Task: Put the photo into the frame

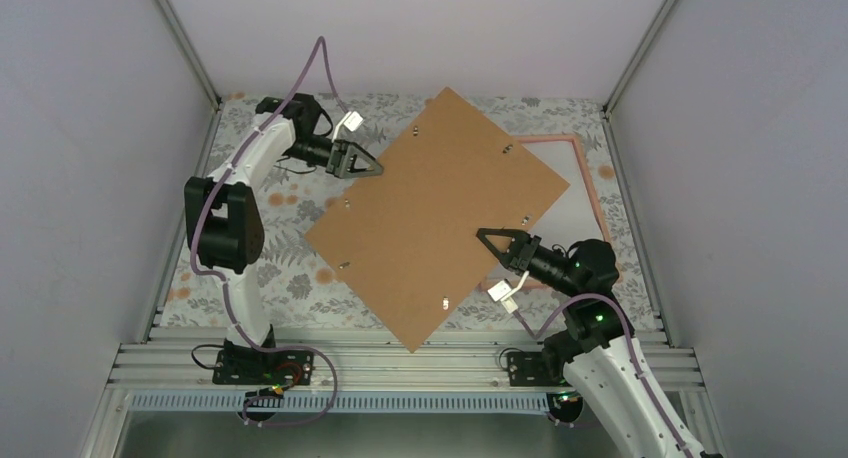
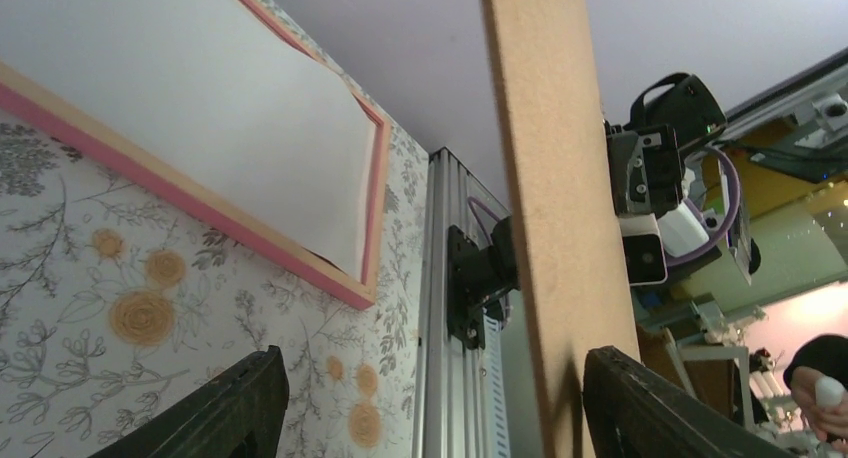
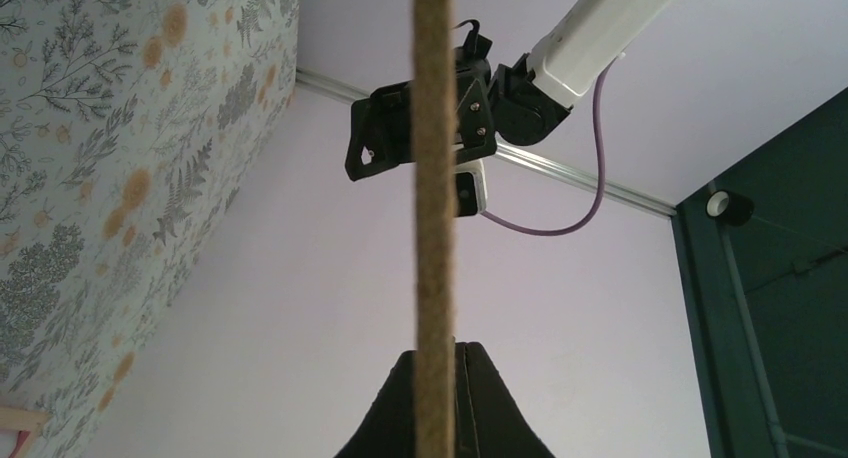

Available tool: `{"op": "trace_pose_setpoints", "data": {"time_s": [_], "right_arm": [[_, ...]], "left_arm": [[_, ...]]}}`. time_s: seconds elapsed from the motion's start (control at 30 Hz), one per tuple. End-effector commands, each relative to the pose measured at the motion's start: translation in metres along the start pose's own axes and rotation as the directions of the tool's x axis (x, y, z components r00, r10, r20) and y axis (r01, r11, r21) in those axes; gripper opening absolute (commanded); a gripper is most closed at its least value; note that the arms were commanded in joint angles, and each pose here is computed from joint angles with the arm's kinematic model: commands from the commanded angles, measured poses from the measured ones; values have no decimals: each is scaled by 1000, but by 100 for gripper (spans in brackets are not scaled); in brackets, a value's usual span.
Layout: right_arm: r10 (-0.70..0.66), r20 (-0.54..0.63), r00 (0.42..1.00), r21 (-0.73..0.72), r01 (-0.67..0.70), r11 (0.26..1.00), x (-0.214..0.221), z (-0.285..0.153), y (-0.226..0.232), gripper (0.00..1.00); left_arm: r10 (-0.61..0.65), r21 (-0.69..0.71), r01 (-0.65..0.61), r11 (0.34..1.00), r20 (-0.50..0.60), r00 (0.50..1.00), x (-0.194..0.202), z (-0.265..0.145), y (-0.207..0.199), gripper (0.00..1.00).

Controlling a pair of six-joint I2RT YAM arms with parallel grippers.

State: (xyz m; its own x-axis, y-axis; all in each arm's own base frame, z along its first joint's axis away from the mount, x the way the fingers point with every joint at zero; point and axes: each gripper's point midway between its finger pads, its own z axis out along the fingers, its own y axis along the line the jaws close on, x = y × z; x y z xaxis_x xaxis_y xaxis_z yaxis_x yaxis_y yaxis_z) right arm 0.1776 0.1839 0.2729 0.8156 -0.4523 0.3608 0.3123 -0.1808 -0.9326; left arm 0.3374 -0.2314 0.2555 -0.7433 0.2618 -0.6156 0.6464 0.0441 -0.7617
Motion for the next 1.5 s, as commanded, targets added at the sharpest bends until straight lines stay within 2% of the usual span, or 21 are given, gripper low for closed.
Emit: {"op": "trace_pose_setpoints", "data": {"time_s": [0.0, 0.23, 0.37, 0.5, 0.6, 0.67, 0.83, 1.03, 1.13, 1.17, 1.27, 1.3, 1.47], "right_arm": [[-75, -14, 997, 66, 75, 995, 3, -1, -19, 4], [-77, -38, 996, 56, 79, 995, 6, -1, -14, 4], [-76, -45, 996, 44, 78, 996, 7, 0, -11, 6], [-82, -61, 995, 31, 84, 996, 10, 1, -4, 6], [-82, -63, 995, 40, 85, 996, 10, 1, -6, 4], [-82, -53, 995, 46, 85, 995, 9, 1, -6, 4], [-88, -53, 995, 46, 90, 995, 10, 2, -6, 6], [-83, -61, 995, 30, 85, 996, 11, 2, -2, 14], [-79, -74, 994, 23, 81, 996, 12, 3, 1, 21], [-77, -76, 994, 18, 78, 997, 13, 3, 3, 26], [-67, -96, 993, 13, 69, 998, 17, 3, 3, 55], [-59, -110, 992, 5, 60, 998, 20, 4, 5, 61], [41, -266, 963, -48, -55, 997, 50, 2, 23, 84]], "left_arm": [[43, 48, -43, 998, 16, 999, -3, 7, -13, 70], [31, 74, -33, 997, 21, 999, 0, 11, -16, 47], [25, 88, -27, 996, 31, 999, 0, 11, -17, 31], [15, 106, -20, 994, 42, 999, 4, 12, -19, 30], [15, 103, -18, 994, 28, 999, 10, 15, -19, 38], [4, 111, -7, 994, 25, 1000, 13, 17, -18, 39], [3, 136, -8, 991, 39, 999, 15, 19, -22, 36], [7, 157, -16, 988, 59, 998, 14, 19, -26, 33], [22, 159, -32, 987, 64, 998, 13, 18, -30, 25], [29, 160, -40, 986, 68, 997, 12, 18, -32, 21], [43, 157, -53, 986, 71, 997, 11, 17, -33, 7], [45, 155, -56, 986, 73, 996, 11, 16, -33, 4], [60, 117, -75, 990, 123, 991, -1, -5, -23, 2]]}}
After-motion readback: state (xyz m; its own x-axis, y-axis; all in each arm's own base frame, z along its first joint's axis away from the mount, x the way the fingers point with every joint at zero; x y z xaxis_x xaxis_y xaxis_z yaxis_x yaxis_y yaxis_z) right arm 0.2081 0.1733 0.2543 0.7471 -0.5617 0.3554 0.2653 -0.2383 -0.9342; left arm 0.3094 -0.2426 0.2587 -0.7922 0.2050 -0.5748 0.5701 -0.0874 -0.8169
